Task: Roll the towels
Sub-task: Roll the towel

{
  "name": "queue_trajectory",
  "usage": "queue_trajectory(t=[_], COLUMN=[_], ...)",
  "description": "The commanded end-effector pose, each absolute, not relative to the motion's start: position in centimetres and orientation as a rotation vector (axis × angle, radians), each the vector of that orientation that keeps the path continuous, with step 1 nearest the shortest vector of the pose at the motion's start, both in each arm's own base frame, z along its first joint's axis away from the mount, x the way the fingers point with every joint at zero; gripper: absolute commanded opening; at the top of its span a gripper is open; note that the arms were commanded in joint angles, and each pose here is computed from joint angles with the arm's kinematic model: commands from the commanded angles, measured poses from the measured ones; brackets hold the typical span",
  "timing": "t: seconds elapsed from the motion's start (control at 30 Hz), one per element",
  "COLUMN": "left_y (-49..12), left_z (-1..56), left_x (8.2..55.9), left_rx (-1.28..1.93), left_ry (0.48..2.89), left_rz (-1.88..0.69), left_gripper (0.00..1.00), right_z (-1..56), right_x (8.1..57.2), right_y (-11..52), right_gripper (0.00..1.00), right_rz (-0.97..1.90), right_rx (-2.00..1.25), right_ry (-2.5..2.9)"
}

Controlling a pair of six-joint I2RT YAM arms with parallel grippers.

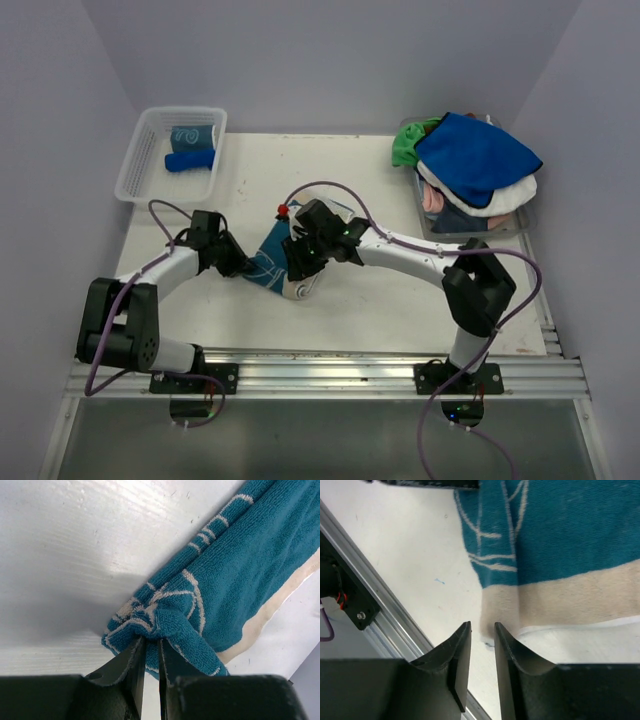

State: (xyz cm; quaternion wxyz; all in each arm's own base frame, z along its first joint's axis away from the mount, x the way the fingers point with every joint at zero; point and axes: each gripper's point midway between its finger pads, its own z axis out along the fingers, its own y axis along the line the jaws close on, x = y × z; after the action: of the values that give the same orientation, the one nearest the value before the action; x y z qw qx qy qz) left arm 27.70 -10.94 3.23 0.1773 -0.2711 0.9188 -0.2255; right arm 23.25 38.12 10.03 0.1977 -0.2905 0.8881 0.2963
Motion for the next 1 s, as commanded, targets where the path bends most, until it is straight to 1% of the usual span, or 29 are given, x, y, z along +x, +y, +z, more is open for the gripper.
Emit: queue_trajectory(t=[0.0, 0.03, 0.1, 0.3, 0.37, 0.47, 0.5, 0.63, 0.7, 0.97], left_y=[-10.6, -10.6, -10.5, -10.3, -10.4, -10.5, -10.6, -11.0, -11.2, -13.7], left_z=[4.0, 4.1, 4.4, 4.8, 4.9, 5.3, 5.7, 6.9, 7.5, 8.1], left_x=[29.2, 29.2, 29.7, 30.2, 30.2, 30.4, 30.4, 30.5, 30.6, 30.6], left_rx=[-0.709, -0.703, -0.696, -0.678, -0.676, -0.665, -0.657, -0.628, -0.619, -0.568], left_ry=[2.589, 2.595, 2.594, 2.600, 2.599, 2.592, 2.582, 2.556, 2.541, 2.527], left_rz=[-0.595, -0.591, -0.582, -0.556, -0.563, -0.577, -0.583, -0.631, -0.651, -0.786], left_gripper=[0.18, 0.18, 0.18, 0.18, 0.18, 0.22, 0.27, 0.36, 0.39, 0.39], right_z=[11.6, 11.4, 10.6, 6.7, 5.4, 3.0, 2.5, 1.1, 0.7, 0.9], right_x=[22.7, 22.4, 22.3, 24.6, 24.9, 25.5, 25.8, 26.0, 25.7, 25.3], right_y=[39.2, 40.0, 40.5, 38.9, 38.4, 37.4, 37.1, 36.2, 36.0, 36.6], right_gripper=[0.28, 0.24, 0.20, 0.16, 0.15, 0.14, 0.14, 0.13, 0.13, 0.13], right_rz=[0.727, 0.735, 0.735, 0.501, 0.470, 0.425, 0.422, 0.432, 0.451, 0.522], right_rx=[-0.927, -0.963, -0.990, -0.932, -0.914, -0.897, -0.883, -0.859, -0.864, -0.860], right_ry=[2.406, 2.401, 2.420, 2.481, 2.500, 2.533, 2.545, 2.575, 2.588, 2.581])
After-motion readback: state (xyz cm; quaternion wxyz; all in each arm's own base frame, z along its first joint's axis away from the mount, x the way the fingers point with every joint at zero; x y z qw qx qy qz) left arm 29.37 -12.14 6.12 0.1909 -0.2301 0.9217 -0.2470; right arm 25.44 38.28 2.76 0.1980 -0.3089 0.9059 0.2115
